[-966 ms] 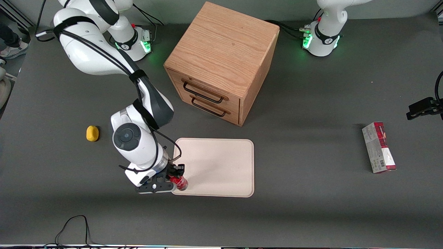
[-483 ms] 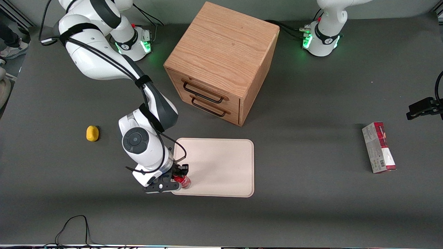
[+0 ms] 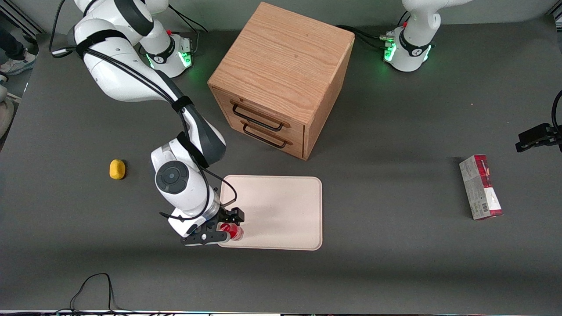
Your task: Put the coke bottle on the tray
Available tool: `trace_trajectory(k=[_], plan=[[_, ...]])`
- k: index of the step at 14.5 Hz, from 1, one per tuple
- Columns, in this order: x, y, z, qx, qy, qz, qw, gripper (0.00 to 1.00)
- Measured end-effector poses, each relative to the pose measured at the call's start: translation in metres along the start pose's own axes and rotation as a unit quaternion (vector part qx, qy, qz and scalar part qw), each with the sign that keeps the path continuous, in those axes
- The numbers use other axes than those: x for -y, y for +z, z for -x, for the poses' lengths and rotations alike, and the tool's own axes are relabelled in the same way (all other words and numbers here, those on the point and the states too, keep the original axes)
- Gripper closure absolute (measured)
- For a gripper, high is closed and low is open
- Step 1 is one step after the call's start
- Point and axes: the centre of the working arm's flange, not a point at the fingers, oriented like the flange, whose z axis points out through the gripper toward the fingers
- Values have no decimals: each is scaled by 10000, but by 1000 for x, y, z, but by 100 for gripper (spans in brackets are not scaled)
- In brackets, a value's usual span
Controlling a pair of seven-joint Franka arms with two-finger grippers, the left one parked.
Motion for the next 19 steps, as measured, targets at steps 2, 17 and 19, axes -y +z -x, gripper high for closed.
trace_trajectory(k=[2,17,19], plan=[[-15,-20,-3,80,-117,226,9996,0],[-246,-300,134,785,217,-100,9966,0],[-247,-301,143,822,216,-131,9963,0]])
